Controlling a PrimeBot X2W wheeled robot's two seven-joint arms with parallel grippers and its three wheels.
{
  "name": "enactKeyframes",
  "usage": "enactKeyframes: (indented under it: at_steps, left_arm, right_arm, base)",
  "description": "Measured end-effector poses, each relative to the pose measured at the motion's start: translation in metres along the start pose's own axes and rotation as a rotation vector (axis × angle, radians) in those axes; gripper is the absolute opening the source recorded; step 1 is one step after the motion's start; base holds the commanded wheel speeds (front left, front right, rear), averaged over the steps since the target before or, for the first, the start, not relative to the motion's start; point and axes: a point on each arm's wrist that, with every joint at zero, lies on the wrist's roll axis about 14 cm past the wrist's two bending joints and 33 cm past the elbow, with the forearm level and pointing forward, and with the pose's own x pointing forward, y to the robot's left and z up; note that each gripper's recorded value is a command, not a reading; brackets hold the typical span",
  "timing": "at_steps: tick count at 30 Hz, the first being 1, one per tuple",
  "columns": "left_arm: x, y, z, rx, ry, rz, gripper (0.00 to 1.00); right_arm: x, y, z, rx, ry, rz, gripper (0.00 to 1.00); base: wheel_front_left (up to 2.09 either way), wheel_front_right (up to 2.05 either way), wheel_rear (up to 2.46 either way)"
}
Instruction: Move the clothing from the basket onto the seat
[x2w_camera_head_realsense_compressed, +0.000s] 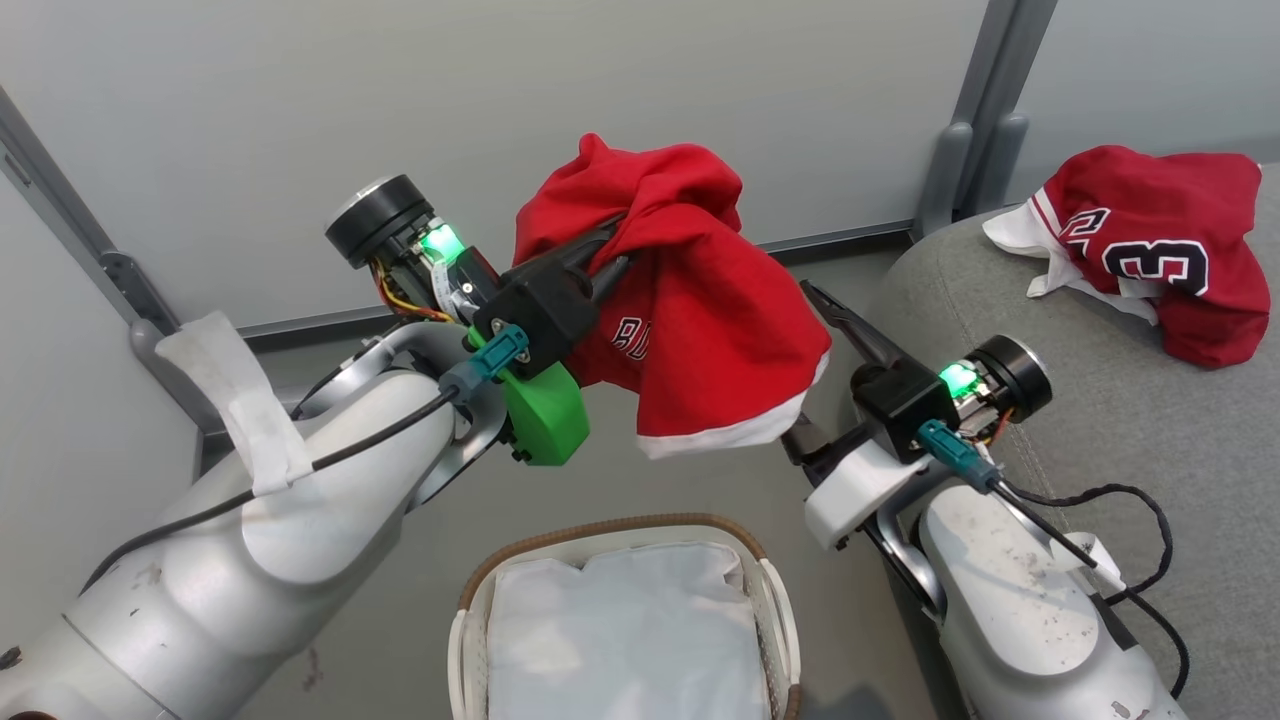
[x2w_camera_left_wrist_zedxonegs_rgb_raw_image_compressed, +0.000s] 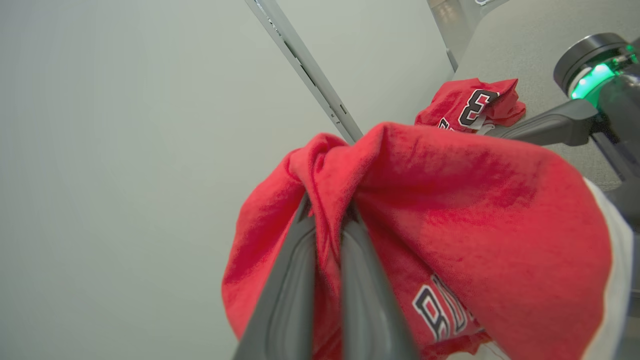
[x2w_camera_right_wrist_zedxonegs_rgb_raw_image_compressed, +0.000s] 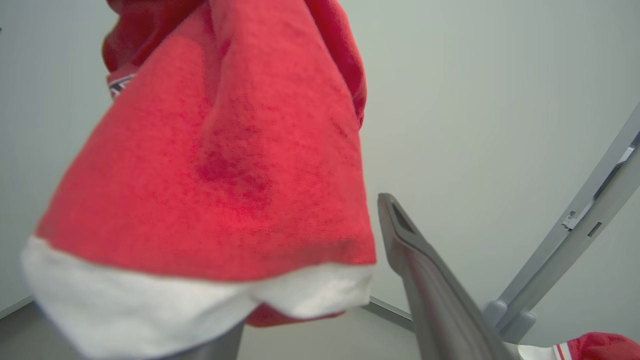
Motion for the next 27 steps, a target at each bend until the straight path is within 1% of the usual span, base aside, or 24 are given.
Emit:
enactKeyframes:
  at_steps: [2, 3, 4, 6, 13, 19, 20, 21, 22, 23, 27]
  left_arm:
    - [-0.001, -0.002, -0.001, -0.005, 0.002, -0.003, 0.0]
    - [-0.001, -0.003, -0.002, -0.01, 0.004, -0.004, 0.0]
    - [-0.002, -0.004, -0.002, -0.014, 0.005, -0.004, 0.0]
    - [-0.003, -0.006, -0.004, -0.027, 0.007, -0.002, 0.0]
    - [-0.01, -0.01, -0.02, -0.084, 0.031, 0.017, 0.0]
    - [-0.014, -0.014, -0.026, -0.139, 0.016, 0.049, 0.01]
    - [-0.014, -0.016, -0.026, -0.152, 0.011, 0.053, 0.14]
    - [-0.015, -0.017, -0.027, -0.165, 0.006, 0.062, 0.42]
    - [-0.015, -0.018, -0.028, -0.174, 0.003, 0.067, 0.82]
    - [-0.016, -0.02, -0.03, -0.19, 0.001, 0.075, 1.0]
    - [-0.021, -0.024, -0.042, -0.258, 0.012, 0.117, 1.0]
  right_arm:
    - [0.003, 0.007, 0.003, 0.005, -0.009, 0.024, 1.0]
    - [0.004, 0.01, 0.005, 0.008, -0.014, 0.032, 0.51]
    - [0.005, 0.011, 0.006, 0.01, -0.018, 0.037, 0.31]
    - [0.006, 0.014, 0.009, 0.018, -0.028, 0.042, 0.0]
    - [0.006, 0.014, 0.02, 0.029, -0.061, 0.042, 0.0]
    - [0.004, 0.011, 0.026, 0.038, -0.084, 0.027, 0.0]
    - [0.004, 0.01, 0.028, 0.039, -0.09, 0.025, 0.0]
    - [0.004, 0.009, 0.03, 0.041, -0.095, 0.021, 0.0]
    - [0.004, 0.008, 0.031, 0.042, -0.098, 0.019, 0.0]
    - [0.004, 0.007, 0.032, 0.042, -0.101, 0.015, 0.0]
    - [0.003, 0.001, 0.035, 0.044, -0.115, -0.005, 0.0]
  base:
    - [0.0, 0.0, 0.0]
    - [0.0, 0.0, 0.0]
    - [0.0, 0.0, 0.0]
    - [0.0, 0.0, 0.0]
    - [0.0, 0.0, 0.0]
    - [0.0, 0.0, 0.0]
    - [0.0, 0.0, 0.0]
    - [0.0, 0.0, 0.0]
    - [0.0, 0.0, 0.0]
    - [0.0, 0.0, 0.0]
    - [0.0, 0.0, 0.0]
